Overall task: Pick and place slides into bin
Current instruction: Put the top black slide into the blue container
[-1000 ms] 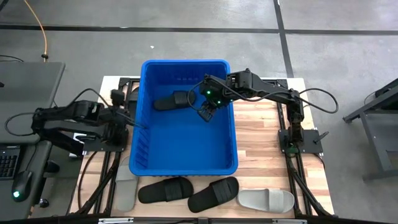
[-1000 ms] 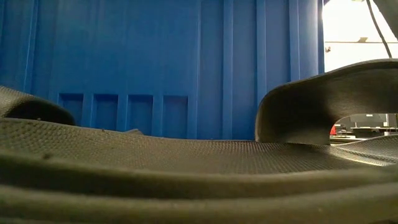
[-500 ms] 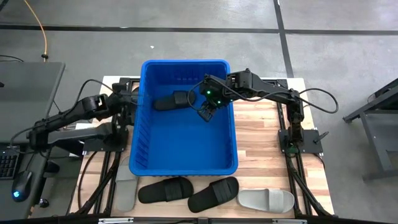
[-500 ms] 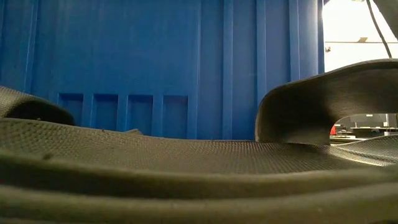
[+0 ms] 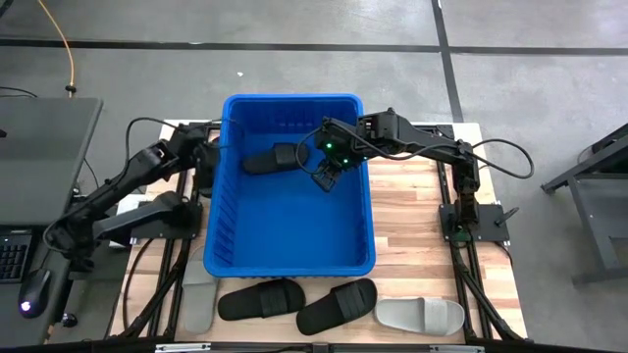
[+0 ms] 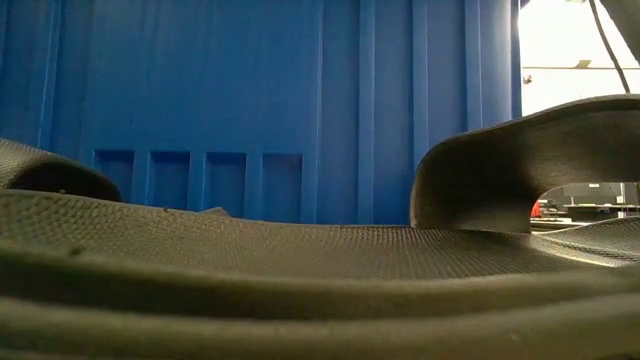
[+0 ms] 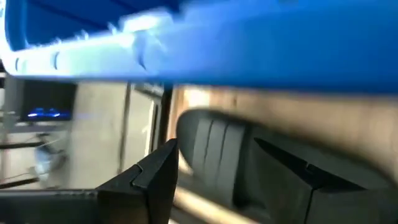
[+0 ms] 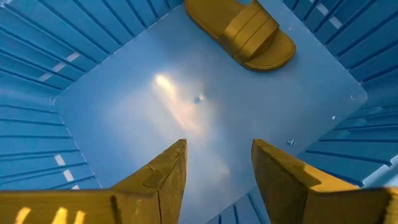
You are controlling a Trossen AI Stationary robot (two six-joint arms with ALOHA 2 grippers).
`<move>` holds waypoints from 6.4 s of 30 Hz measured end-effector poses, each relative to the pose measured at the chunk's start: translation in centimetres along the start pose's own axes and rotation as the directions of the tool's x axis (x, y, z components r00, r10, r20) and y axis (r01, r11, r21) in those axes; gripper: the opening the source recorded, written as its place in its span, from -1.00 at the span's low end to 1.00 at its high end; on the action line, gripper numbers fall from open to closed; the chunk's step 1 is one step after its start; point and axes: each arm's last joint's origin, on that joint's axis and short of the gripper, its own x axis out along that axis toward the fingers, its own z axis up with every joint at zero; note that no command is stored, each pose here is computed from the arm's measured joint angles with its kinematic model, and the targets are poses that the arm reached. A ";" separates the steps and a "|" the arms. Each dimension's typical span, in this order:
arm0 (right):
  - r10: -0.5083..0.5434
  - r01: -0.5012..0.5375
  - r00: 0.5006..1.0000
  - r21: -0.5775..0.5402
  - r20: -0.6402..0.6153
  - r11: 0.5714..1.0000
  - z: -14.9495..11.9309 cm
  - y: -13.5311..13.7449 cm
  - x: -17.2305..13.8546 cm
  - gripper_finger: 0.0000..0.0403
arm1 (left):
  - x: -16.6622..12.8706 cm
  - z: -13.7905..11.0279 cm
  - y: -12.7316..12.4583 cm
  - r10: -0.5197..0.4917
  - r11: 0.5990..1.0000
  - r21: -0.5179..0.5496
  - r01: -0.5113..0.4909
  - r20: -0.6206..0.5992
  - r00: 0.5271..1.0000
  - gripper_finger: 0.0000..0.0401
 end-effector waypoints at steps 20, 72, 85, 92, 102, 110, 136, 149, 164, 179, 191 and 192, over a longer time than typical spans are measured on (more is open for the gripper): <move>0.004 -0.004 1.000 0.001 0.007 1.000 0.1 0.0 0.0 -0.17 | 2.6 -3.5 -1.9 0.071 0.990 -0.103 -0.096 -0.222 0.972 -0.14; 0.026 -0.026 0.999 0.006 0.047 1.000 0.4 0.3 0.0 -0.17 | 3.8 -3.8 -2.7 0.075 0.981 -0.162 -0.103 -0.171 0.983 -0.14; 0.025 -0.025 0.999 0.005 0.047 1.000 0.5 0.2 0.0 -0.17 | 3.8 -3.8 -2.7 0.074 0.982 -0.161 -0.102 -0.171 0.983 -0.14; 0.025 -0.025 0.999 0.003 0.047 1.000 0.5 0.2 0.0 -0.17 | 3.9 -3.2 -2.5 0.047 0.988 -0.144 -0.053 -0.046 0.998 -0.14; 0.023 -0.024 0.999 0.007 0.048 1.000 0.5 0.2 0.0 -0.17 | 3.9 -2.3 -3.1 -0.001 0.998 0.061 -0.002 0.064 0.998 -0.14; 0.024 -0.024 0.999 0.006 0.048 1.000 0.5 0.2 0.0 -0.17 | 4.4 -0.7 -3.4 -0.002 0.989 0.149 -0.015 0.116 0.993 -0.14; 0.026 -0.026 0.999 0.004 0.047 1.000 0.5 0.2 0.0 -0.17 | 6.7 -0.8 -3.2 0.081 0.994 0.091 -0.067 -0.168 0.982 -0.14; 0.025 -0.025 0.999 0.004 0.048 1.000 0.5 0.2 0.0 -0.17 | 7.4 -0.4 -2.9 0.137 0.990 -0.001 -0.139 -0.181 0.974 -0.14; 0.025 -0.025 0.998 0.004 0.050 1.000 0.5 0.3 0.0 -0.17 | 8.8 -0.1 -3.3 0.129 0.991 0.003 -0.134 -0.271 0.954 -0.14; 0.028 -0.028 0.998 0.007 0.050 1.000 0.5 0.3 0.0 -0.17 | 8.5 -0.1 -3.5 0.074 0.997 -0.020 -0.080 -0.208 0.975 -0.14; 0.028 -0.028 0.998 0.007 0.050 1.000 0.5 0.3 0.0 -0.17 | 8.6 0.3 -3.2 0.103 0.985 -0.118 -0.124 -0.175 0.979 -0.14; 0.027 -0.028 0.998 0.006 0.050 1.000 0.5 0.3 0.0 -0.17 | 8.6 0.4 -3.1 0.107 0.981 -0.144 -0.131 -0.163 0.981 -0.14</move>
